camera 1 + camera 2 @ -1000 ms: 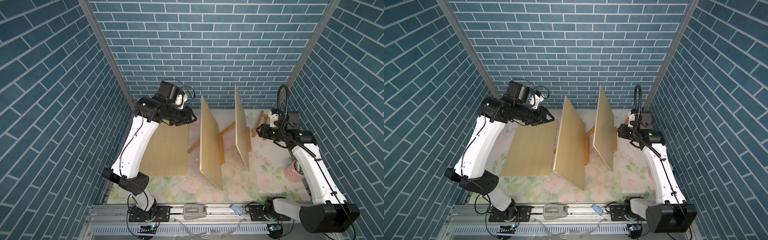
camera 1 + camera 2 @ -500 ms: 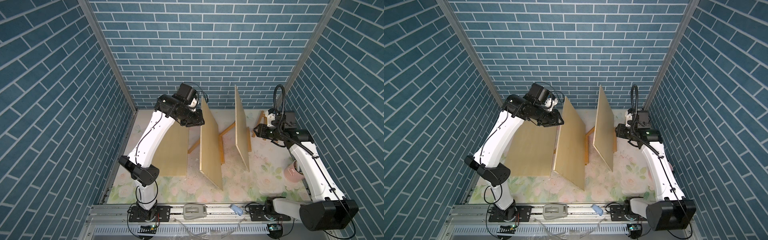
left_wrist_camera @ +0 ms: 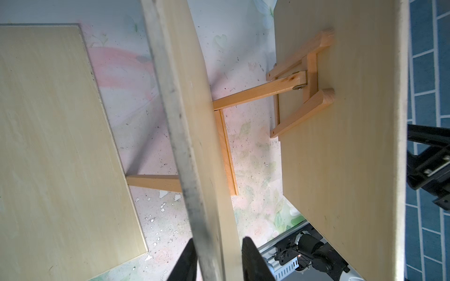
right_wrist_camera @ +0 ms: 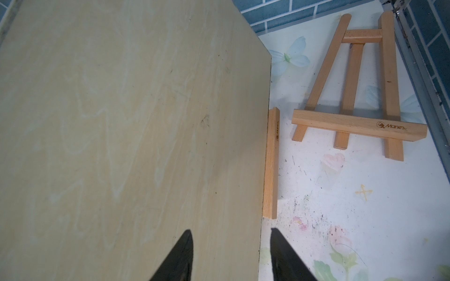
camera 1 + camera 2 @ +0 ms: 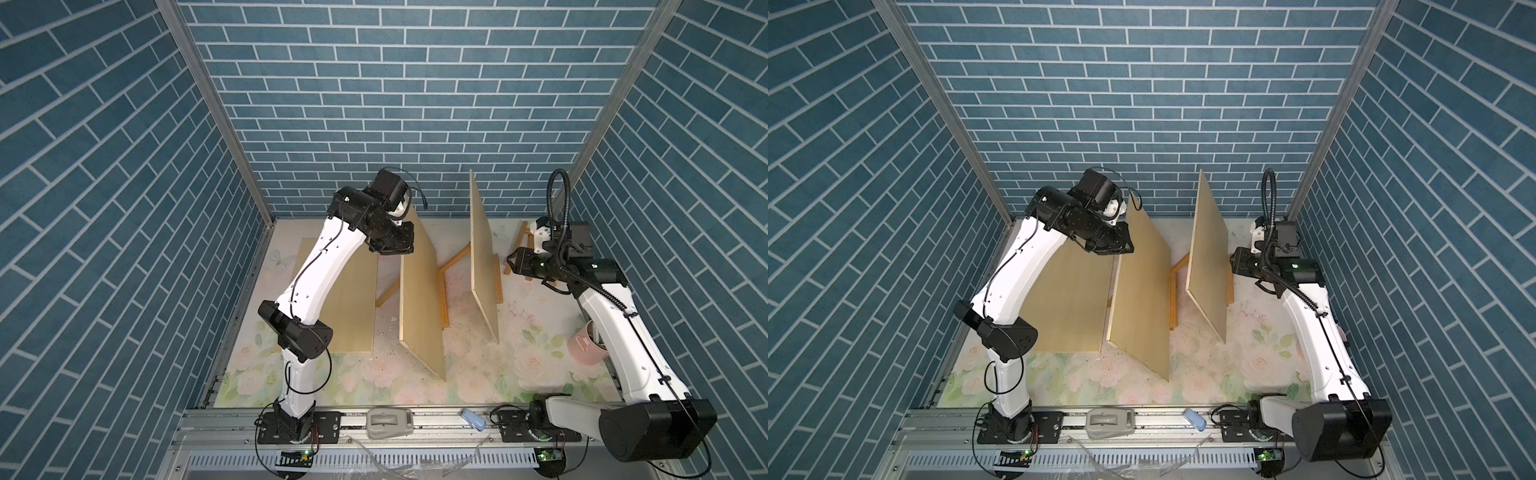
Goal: Disassemble the easel
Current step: Pick up the drawing board from the easel.
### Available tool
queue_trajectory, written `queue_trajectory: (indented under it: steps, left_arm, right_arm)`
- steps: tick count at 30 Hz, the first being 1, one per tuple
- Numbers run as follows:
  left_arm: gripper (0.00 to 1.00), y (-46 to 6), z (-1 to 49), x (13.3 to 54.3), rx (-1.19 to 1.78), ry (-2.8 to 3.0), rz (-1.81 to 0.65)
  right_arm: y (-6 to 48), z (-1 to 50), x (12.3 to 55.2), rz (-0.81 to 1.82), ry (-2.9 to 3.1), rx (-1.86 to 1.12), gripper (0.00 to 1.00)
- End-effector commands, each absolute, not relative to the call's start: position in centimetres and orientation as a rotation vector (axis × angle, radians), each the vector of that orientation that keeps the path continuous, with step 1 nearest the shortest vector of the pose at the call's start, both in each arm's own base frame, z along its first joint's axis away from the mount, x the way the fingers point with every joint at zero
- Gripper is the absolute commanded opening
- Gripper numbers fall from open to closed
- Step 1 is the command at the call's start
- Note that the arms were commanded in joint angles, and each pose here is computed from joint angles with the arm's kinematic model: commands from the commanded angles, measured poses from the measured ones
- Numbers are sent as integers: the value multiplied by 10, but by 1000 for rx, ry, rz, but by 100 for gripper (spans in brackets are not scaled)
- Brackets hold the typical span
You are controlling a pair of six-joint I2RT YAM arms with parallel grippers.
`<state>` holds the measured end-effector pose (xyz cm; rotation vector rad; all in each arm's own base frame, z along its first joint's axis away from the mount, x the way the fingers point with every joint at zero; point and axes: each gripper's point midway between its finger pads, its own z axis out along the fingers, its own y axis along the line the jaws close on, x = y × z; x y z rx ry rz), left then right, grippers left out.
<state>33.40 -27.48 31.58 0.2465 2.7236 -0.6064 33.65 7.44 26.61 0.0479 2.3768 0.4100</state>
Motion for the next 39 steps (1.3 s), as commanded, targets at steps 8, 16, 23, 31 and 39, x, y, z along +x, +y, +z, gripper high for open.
queue_trajectory:
  steps: [8, 16, 23, 31, 39]
  left_arm:
    - [31, -273, 301, 329, 263, 2785, -518]
    - [27, -276, 296, 332, 266, 2796, -501]
    - [10, -273, 297, 330, 263, 2798, -480]
    - [0, -270, 309, 331, 249, 2753, -489]
    - [0, -255, 357, 333, 220, 2587, -488]
  right_arm:
    - [80, 261, 341, 439, 2383, 47, 51]
    - [80, 258, 342, 429, 2392, 33, 51]
    - [80, 256, 345, 423, 2398, 23, 51]
    - [82, 254, 347, 435, 2402, 20, 51]
    - [82, 257, 346, 437, 2399, 16, 51]
